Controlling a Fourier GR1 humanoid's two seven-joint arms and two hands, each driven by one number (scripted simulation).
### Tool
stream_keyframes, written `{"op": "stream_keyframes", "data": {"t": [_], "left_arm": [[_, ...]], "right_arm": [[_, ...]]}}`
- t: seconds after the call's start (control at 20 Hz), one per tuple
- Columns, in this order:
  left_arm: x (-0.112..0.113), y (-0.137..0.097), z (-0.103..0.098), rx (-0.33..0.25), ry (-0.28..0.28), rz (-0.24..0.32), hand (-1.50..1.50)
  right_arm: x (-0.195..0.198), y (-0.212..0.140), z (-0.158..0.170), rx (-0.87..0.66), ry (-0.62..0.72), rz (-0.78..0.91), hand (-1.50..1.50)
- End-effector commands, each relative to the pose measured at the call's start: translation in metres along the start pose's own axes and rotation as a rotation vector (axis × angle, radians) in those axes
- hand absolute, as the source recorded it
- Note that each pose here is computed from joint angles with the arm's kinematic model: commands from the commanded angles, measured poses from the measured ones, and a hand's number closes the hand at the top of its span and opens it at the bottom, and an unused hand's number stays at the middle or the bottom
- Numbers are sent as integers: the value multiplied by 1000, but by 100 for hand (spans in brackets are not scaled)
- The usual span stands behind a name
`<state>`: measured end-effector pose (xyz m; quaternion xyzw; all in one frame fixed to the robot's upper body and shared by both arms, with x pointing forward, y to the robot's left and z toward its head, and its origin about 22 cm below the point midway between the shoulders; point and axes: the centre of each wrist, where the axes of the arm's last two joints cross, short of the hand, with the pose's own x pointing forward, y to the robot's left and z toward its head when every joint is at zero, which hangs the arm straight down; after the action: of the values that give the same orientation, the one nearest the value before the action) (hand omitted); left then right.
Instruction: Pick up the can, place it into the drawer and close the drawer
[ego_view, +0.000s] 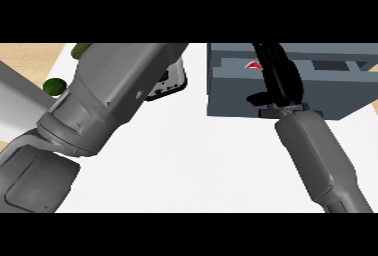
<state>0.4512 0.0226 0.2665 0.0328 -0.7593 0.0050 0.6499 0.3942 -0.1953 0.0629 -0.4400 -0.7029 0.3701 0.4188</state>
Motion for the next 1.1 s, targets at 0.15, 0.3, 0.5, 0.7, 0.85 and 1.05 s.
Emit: {"op": "stream_keyframes", "data": {"t": [0.15, 0.3, 0.5, 0.7, 0.85, 1.05], "left_arm": [[0, 25, -5, 3, 36, -5, -150], [-9, 26, 0, -7, 15, -8, -150], [8, 42, -4, -24, 12, -8, -150], [-1, 50, -1, -10, 38, -3, -150], [-14, 58, 2, -24, 34, -15, -150], [-8, 78, 1, -18, 26, -27, -150]], "right_arm": [[15, 3, -42, -109, 49, 60, -150], [-4, 8, -41, -123, 42, 71, -150], [11, -2, -65, -175, 49, 98, -150], [12, -16, -82, -163, 42, 119, -150], [13, -34, -95, -197, 43, 106, -150], [29, -31, -100, -203, 29, 75, -150]]}}
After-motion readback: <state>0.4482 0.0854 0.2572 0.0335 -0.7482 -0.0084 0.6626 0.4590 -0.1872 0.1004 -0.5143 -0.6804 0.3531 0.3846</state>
